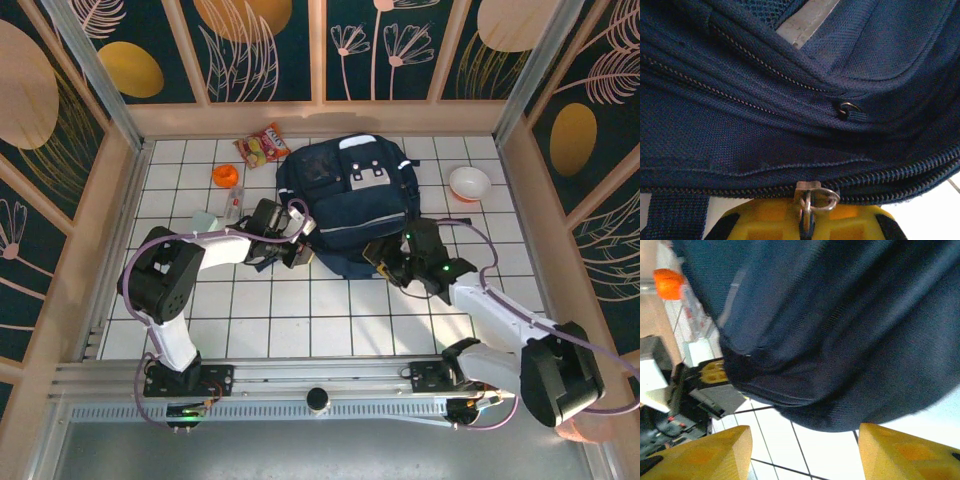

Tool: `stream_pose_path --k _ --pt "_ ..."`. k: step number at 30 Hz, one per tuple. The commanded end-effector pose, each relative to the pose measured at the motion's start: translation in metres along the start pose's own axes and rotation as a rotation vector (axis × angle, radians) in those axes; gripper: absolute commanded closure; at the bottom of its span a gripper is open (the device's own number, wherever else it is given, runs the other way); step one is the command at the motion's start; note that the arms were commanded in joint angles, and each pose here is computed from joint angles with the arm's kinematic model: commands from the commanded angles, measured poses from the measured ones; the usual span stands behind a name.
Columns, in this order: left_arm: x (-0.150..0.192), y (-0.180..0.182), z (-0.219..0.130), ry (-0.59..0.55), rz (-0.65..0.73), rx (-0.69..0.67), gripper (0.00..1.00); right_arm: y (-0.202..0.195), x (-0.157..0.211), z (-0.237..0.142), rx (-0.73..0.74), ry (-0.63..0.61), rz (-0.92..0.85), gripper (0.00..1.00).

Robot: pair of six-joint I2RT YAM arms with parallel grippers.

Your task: Pack books, pencil case, and school supplies into a backpack

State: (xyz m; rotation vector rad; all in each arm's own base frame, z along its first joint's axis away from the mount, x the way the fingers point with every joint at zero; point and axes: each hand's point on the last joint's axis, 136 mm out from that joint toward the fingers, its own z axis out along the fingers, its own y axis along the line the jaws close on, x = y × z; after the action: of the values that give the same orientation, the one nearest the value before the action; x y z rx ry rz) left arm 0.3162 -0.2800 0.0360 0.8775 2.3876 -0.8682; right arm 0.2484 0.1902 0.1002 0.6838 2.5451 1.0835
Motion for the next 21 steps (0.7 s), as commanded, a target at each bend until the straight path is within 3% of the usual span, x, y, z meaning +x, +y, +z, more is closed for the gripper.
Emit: stream_pose_path --k 1,3,7,13,21 --pt "0.009 0.005 0.004 0.027 -0.028 -0.016 1.0 0.008 -0.004 0.008 -0.051 0.004 0.153 0.42" --pt "0.007 0.002 0.003 0.022 -0.021 0.0 1.0 -0.002 -0.009 0.013 -0.014 -0.027 0.155 0.45" --pt "0.006 -0.009 0.003 0.029 0.019 0.058 1.0 -0.021 -0.013 0.027 0.023 -0.045 0.179 0.61" --pt "0.003 -0.032 0.003 0.05 0.068 0.143 1.0 -0.025 -0.014 0.042 0.029 -0.043 0.183 0.76" --pt "-0.011 -0.097 0.008 0.055 0.159 0.318 0.92 -0.02 -0.015 0.046 0.011 -0.069 0.194 0.82"
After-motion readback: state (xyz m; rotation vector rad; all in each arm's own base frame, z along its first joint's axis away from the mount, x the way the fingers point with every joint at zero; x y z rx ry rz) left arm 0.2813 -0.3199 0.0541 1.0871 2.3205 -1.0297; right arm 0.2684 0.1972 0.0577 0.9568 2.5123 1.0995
